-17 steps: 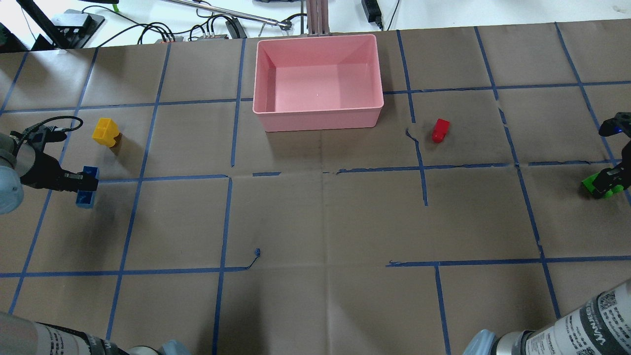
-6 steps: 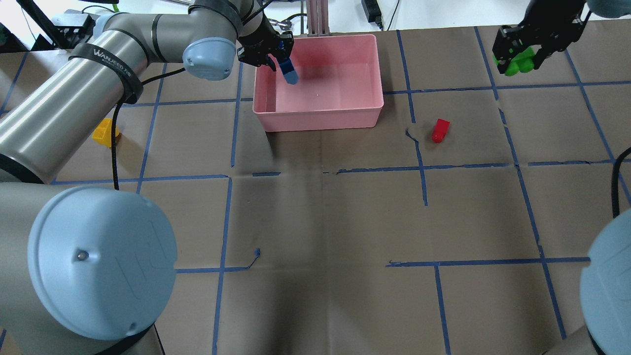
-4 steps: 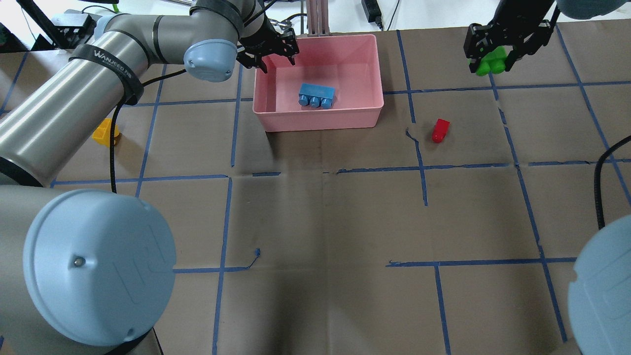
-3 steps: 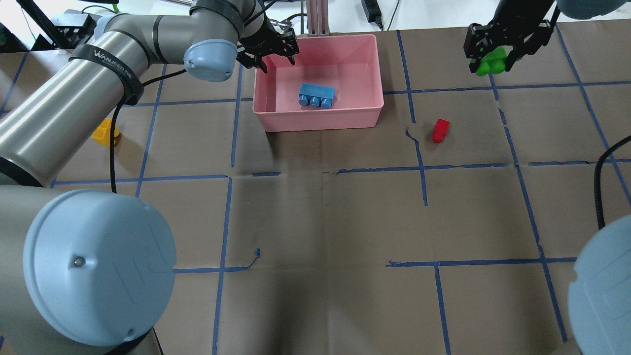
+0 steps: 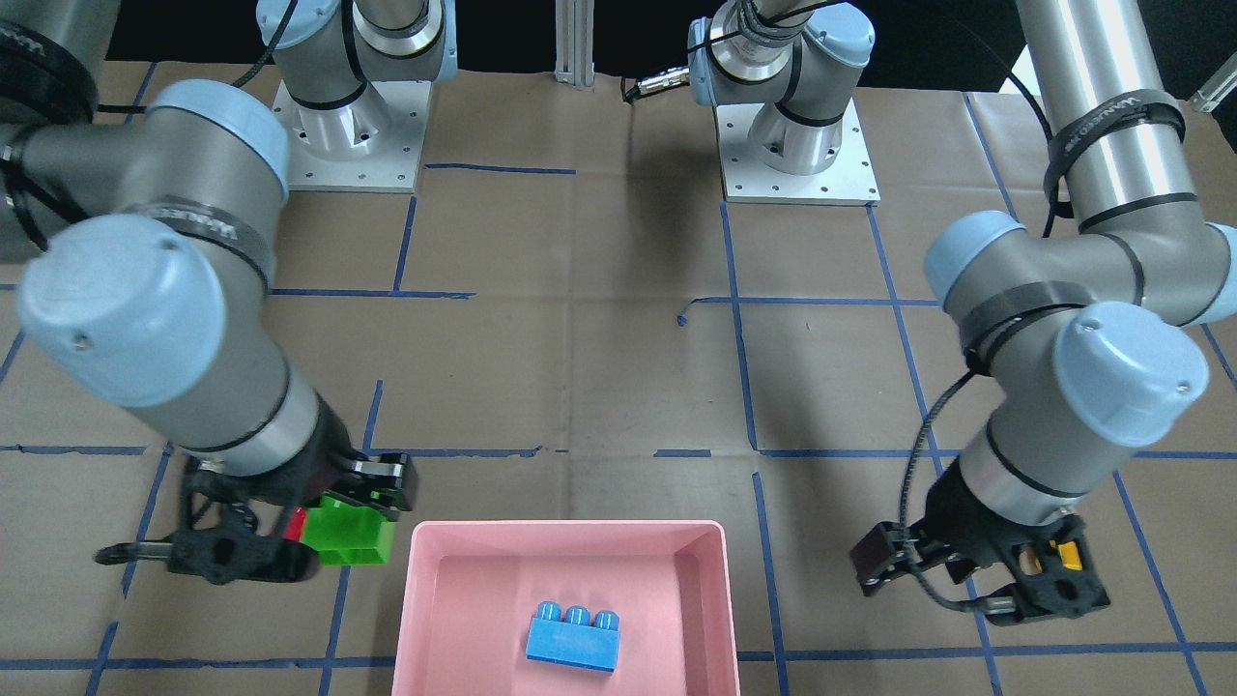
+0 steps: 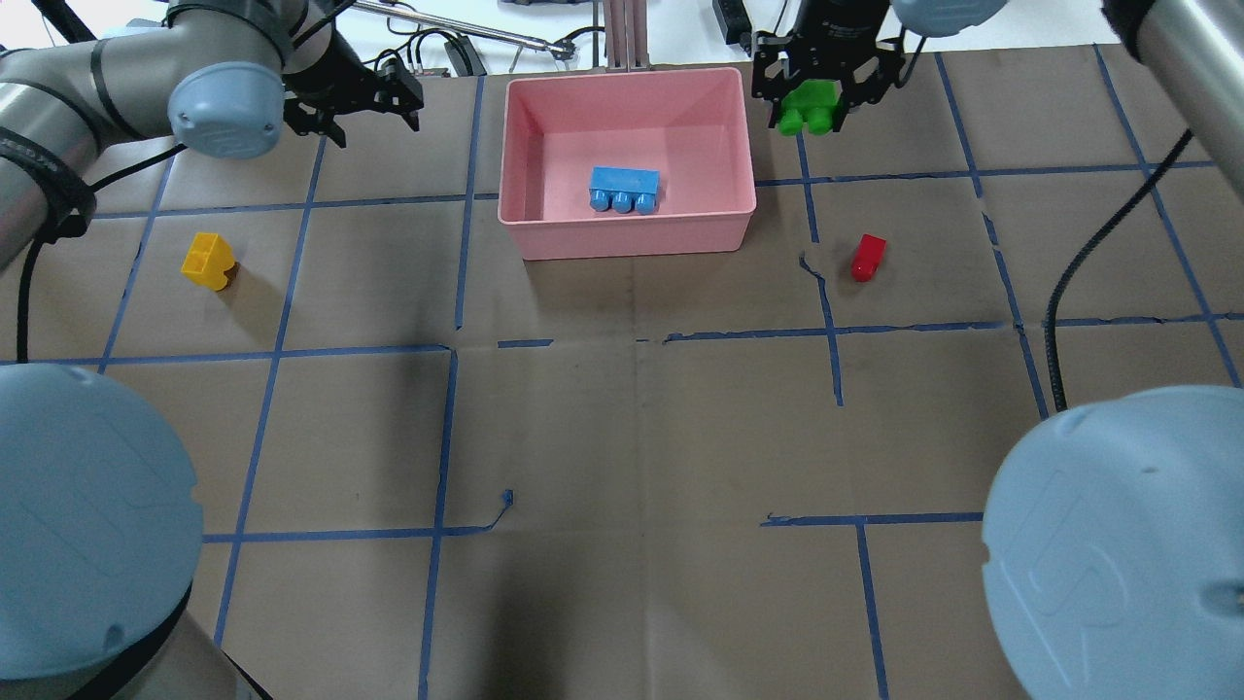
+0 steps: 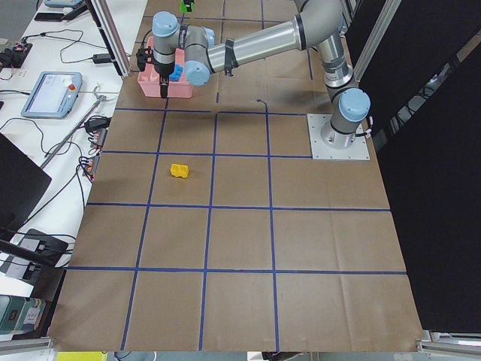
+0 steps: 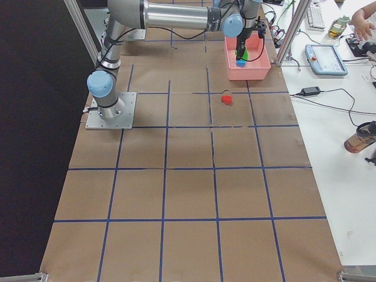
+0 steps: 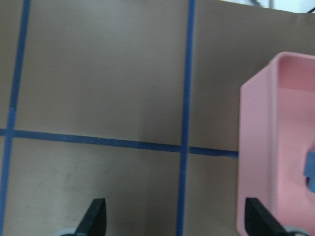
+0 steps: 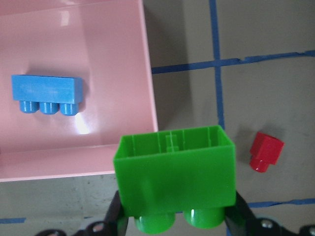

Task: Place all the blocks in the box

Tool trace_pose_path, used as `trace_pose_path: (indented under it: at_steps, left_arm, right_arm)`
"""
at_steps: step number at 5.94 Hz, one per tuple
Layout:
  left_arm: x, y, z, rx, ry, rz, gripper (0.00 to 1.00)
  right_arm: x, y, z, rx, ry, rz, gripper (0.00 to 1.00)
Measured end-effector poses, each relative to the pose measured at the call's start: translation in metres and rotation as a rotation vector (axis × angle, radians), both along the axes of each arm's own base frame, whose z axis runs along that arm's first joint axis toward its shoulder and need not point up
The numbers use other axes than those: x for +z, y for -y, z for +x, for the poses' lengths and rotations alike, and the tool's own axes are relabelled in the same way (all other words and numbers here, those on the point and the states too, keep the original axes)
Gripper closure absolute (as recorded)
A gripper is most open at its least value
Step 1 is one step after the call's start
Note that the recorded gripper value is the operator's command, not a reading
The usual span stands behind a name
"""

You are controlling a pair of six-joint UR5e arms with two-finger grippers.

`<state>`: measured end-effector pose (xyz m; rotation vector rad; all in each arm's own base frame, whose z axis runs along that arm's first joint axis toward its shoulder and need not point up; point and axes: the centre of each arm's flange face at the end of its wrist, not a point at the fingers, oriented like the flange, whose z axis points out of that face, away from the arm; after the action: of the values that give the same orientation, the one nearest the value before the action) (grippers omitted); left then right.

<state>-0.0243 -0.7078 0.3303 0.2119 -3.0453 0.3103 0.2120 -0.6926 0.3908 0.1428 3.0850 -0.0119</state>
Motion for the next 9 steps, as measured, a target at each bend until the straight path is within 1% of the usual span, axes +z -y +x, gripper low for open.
trace_pose_path:
  at_steps: [1, 2, 3, 4, 5, 6, 7, 8, 9]
  left_arm:
    - [-0.009, -0.01, 0.054, -0.05, 0.03, 0.031, 0.01]
    - [-0.014, -0.019, 0.097, -0.15, 0.081, 0.051, 0.02]
    - [-0.023, -0.024, 0.134, -0.225, 0.123, 0.076, 0.01]
    - [-0.035, -0.028, 0.169, -0.293, 0.146, 0.098, 0.01]
    - [-0.051, -0.032, 0.201, -0.388, 0.16, 0.114, 0.01]
    - [-0.071, -0.033, 0.223, -0.472, 0.166, 0.118, 0.01]
    - [-0.089, -0.03, 0.233, -0.514, 0.167, 0.117, 0.01]
    - [-0.106, -0.028, 0.236, -0.522, 0.159, 0.126, 0.11]
    - [-0.12, -0.026, 0.237, -0.523, 0.148, 0.138, 0.37]
  right_arm:
    - [-0.031, 0.01, 0.044, -0.006, 0.0, 0.012, 0.73]
    - [-0.069, 0.018, 0.077, -0.018, 0.001, 0.011, 0.36]
    - [-0.1, 0.023, 0.099, -0.025, 0.003, 0.004, 0.01]
    - [-0.114, 0.025, 0.109, -0.025, 0.005, -0.003, 0.01]
    - [-0.114, 0.026, 0.11, -0.023, 0.007, -0.011, 0.0]
    - [-0.106, 0.029, 0.106, -0.021, 0.008, -0.022, 0.0]
    - [-0.089, 0.031, 0.097, -0.018, 0.005, -0.026, 0.0]
    - [-0.061, 0.028, 0.077, -0.005, -0.001, -0.015, 0.01]
    - [-0.03, 0.021, 0.045, 0.022, -0.008, 0.006, 0.01]
